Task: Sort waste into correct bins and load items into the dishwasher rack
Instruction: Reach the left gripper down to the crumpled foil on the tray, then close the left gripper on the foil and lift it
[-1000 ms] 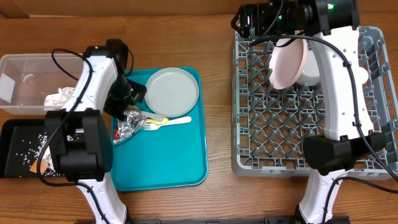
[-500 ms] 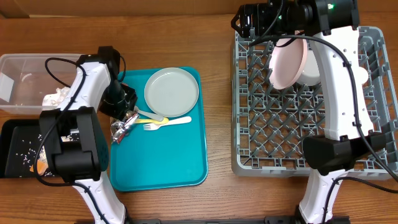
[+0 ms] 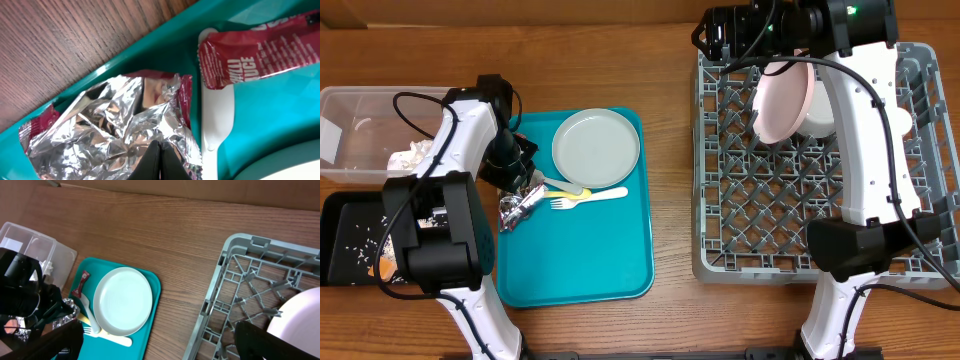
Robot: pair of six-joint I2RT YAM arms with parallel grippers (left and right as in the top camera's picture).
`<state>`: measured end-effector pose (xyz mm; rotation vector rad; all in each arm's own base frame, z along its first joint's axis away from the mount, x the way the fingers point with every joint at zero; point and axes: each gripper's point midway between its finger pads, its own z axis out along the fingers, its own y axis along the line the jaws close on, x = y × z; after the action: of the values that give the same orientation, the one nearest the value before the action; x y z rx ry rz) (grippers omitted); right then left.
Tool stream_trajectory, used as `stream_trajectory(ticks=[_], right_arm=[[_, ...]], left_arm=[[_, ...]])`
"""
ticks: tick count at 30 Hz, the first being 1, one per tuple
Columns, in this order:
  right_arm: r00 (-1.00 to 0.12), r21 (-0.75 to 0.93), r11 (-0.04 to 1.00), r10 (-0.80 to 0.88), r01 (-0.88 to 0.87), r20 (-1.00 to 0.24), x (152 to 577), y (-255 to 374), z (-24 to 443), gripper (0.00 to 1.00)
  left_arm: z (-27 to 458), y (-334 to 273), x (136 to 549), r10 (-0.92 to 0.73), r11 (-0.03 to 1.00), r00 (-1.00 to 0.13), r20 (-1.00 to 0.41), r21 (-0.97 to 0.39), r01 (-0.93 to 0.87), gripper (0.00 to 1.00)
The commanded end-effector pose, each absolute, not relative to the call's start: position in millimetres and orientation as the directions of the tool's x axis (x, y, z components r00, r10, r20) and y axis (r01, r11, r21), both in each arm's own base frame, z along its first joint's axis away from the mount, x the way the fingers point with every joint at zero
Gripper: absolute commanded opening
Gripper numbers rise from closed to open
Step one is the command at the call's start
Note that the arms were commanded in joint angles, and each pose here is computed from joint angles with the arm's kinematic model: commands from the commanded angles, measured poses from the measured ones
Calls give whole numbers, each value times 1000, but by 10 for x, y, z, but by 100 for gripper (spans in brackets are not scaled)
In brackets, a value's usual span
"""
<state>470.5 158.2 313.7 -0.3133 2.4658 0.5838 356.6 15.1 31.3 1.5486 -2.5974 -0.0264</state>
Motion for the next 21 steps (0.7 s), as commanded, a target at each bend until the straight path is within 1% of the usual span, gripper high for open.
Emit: stream_trajectory(ticks=[1, 10, 18, 20, 21], right_arm=[[-792, 325, 879, -90, -348, -604, 4690, 1557, 3209, 100], [-792, 325, 879, -90, -348, -604, 4690, 1557, 3209, 100], [-792, 325, 879, -90, -348, -604, 4690, 1557, 3209, 100], [-792, 325, 879, -90, -348, -604, 4690, 1557, 3209, 100], [-792, 325, 879, -90, -348, -604, 4690, 1557, 3209, 100]], left_arm=[[309, 104, 3552, -850, 521, -511, 130, 57, -852, 4], [704, 94, 3633, -838, 539, -533, 113, 27, -842, 4], [1026, -57, 3691, -798, 598, -600, 65, -41, -800, 4], [1046, -132, 3614, -781, 618, -618, 94, -32, -786, 4], [1048, -168, 3561, -772, 628, -625, 115, -22, -778, 7]])
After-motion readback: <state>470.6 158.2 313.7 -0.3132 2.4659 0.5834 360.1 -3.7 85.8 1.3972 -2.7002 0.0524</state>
